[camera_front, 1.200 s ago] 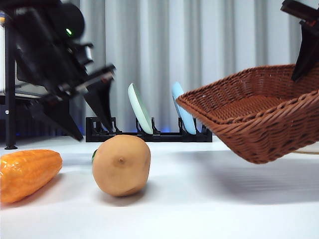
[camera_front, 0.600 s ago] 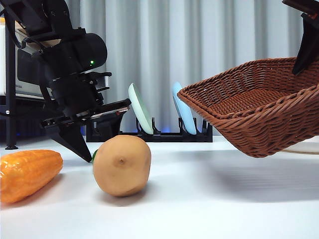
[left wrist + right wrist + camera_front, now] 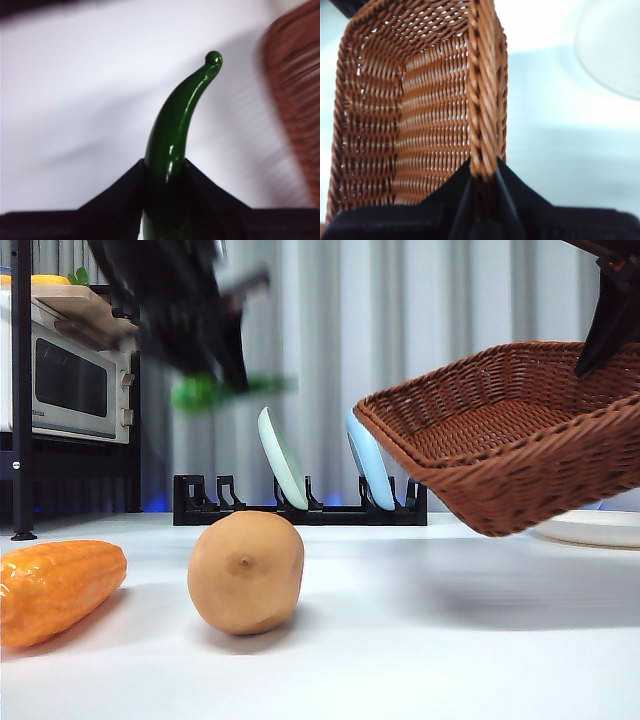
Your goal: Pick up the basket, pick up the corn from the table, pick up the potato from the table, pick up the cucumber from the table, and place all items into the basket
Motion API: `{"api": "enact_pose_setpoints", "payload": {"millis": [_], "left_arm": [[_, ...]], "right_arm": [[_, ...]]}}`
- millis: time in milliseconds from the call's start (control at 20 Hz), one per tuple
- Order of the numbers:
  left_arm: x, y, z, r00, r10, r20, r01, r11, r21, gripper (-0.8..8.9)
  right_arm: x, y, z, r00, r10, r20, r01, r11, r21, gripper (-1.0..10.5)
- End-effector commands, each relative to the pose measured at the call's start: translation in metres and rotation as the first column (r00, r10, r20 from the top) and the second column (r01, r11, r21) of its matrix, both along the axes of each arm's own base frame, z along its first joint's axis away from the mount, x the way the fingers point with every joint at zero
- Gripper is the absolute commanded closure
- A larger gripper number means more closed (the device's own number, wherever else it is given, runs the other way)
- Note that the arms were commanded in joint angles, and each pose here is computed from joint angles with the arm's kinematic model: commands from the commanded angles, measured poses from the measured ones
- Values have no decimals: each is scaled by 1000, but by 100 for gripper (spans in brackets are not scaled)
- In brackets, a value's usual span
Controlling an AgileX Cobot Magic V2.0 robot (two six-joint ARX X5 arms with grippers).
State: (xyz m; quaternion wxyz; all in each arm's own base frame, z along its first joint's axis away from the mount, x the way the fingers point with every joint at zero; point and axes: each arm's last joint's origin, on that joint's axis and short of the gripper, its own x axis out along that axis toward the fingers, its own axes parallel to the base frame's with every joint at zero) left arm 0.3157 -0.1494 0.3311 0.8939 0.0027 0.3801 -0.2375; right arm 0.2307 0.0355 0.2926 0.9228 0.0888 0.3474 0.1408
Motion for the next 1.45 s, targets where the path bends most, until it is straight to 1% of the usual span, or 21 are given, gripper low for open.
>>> {"api": "enact_pose_setpoints", "payload": {"millis": [50,200,400,500,550,600,700,800,900,1000,1050,1100,1150,1200,1250,1350,1450], "left_arm": [[-25,0,28,997,-38,72,41,998,-37,822],[-56,-12,49,986,-122,117,132,988,-75,822],[-77,-50,44,967,-235,98,243,967,-82,822],[-84,-69,37,967,-235,96,240,970,-47,822],[-85,-76,33,973,-208,98,212,977,-32,822],[-85,-83,30,978,-181,101,184,983,-25,822],[-82,-95,22,985,-142,93,146,988,-40,822],[-75,-103,11,990,-125,61,128,991,-48,822],[-69,-110,-4,992,-125,20,126,992,-20,821],[-64,-114,-17,992,-127,-17,127,992,9,812],[-63,-115,-20,991,-128,-30,128,992,18,770],[-63,-115,-21,991,-127,-36,128,992,23,633],[-64,-115,-21,991,-128,-39,129,991,26,386],[-65,-116,-21,990,-132,-42,133,991,28,223],[-66,-116,-22,990,-135,-49,137,990,32,198],[-67,-114,-22,988,-139,-60,142,989,42,198],[-72,-111,-15,986,-157,-63,159,987,25,198]], "right_arm": [[8,3,1,1000,2,5,-2,998,67,959],[20,12,-7,997,79,-22,-73,980,184,959],[29,30,-12,989,148,-26,-135,954,268,959],[29,38,-10,987,162,-6,-154,944,291,959],[29,41,-9,985,171,5,-165,940,300,959],[29,44,-7,982,187,10,-180,932,316,959],[28,46,-7,981,193,8,-185,929,322,959],[28,47,-7,980,200,7,-191,926,326,959],[27,48,-7,973,230,1,-216,910,355,959],[27,48,-7,973,230,-1,-214,909,358,959],[27,48,-7,973,230,-1,-215,908,359,959],[27,48,-7,973,230,-1,-215,909,358,959],[27,48,-7,973,230,-1,-214,909,358,959],[27,48,-7,973,230,-1,-214,909,358,959],[27,48,-7,973,230,-1,-214,909,358,959],[27,48,-7,973,230,-2,-214,909,358,959],[26,47,-7,973,230,-6,-213,909,357,959]]}}
